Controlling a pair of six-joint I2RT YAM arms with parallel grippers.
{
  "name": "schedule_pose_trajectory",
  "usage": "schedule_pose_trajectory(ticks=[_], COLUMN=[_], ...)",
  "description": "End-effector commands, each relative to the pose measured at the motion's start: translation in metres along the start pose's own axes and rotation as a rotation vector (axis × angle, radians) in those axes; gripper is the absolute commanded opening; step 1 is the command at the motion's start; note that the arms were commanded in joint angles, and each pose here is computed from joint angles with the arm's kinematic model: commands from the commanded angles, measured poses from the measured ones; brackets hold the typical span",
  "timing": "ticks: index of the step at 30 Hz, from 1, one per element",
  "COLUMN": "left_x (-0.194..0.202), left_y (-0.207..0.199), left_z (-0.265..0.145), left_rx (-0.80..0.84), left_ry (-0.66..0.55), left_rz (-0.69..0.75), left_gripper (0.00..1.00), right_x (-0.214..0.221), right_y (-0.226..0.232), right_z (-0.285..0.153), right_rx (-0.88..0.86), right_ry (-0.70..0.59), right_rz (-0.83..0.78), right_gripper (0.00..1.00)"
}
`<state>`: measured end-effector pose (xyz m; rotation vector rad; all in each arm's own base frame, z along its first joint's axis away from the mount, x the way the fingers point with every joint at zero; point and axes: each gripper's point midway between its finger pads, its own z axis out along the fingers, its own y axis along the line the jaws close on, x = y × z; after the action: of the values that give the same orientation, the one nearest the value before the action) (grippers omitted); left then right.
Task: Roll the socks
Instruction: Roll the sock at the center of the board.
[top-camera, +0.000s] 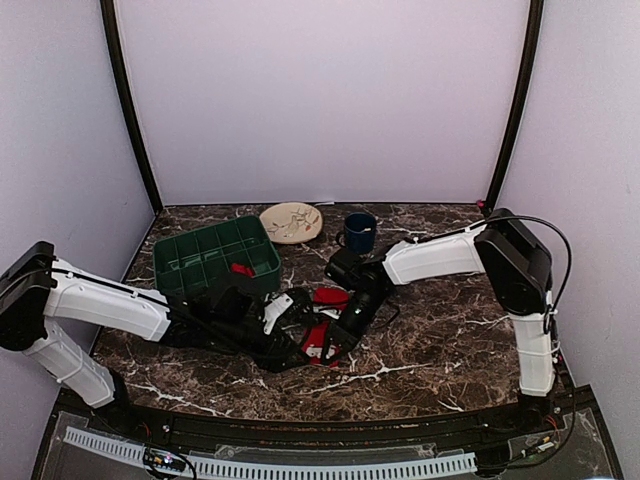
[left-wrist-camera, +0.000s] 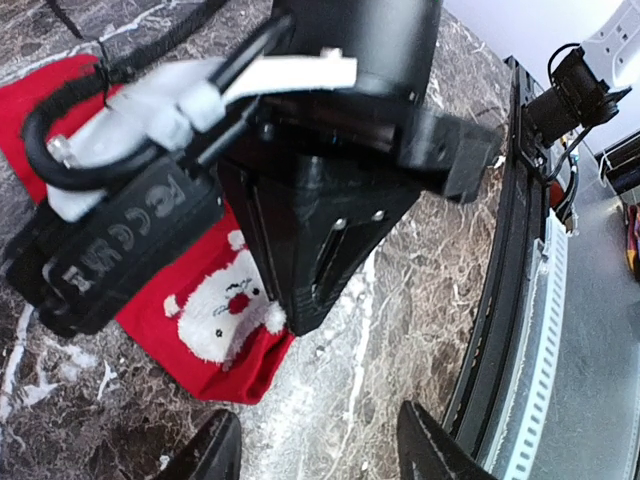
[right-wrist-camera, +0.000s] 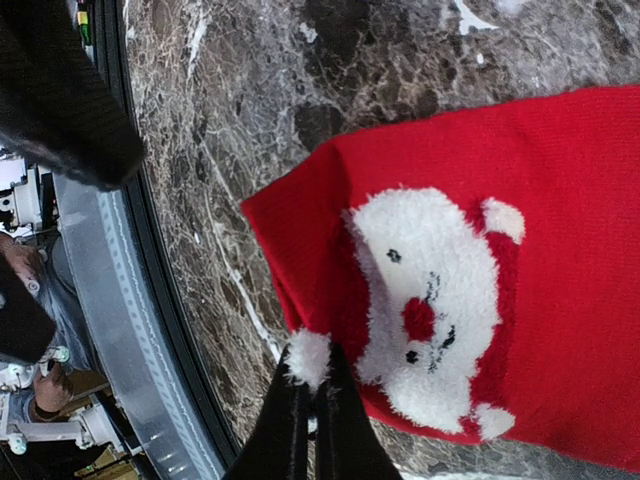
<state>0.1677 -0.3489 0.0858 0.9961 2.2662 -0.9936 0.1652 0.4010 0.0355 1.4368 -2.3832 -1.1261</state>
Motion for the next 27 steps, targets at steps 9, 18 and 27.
schedule_pose_trajectory(ticks=[9, 18, 27], left_x=[0.013, 0.015, 0.023], left_y=[0.004, 0.004, 0.011], left_z=[0.02, 0.036, 0.044], left_rx=[-0.048, -0.09, -0.145], left_ry=[0.092, 0.143, 0.194], left_rz=[0.178, 0.268, 0.325], left_gripper=[0.53, 0.47, 0.32], right_x=[0.0, 0.002, 0.001], right_y=[0.006, 0.006, 0.006], right_z=[-0.004, -0.002, -0.002], right_rx=[-0.084, -0.1, -0.111], right_ry=[0.026, 0.042, 0.05], right_rz=[0.039, 0.044, 0.044], right_gripper=[0.0, 0.0, 0.0])
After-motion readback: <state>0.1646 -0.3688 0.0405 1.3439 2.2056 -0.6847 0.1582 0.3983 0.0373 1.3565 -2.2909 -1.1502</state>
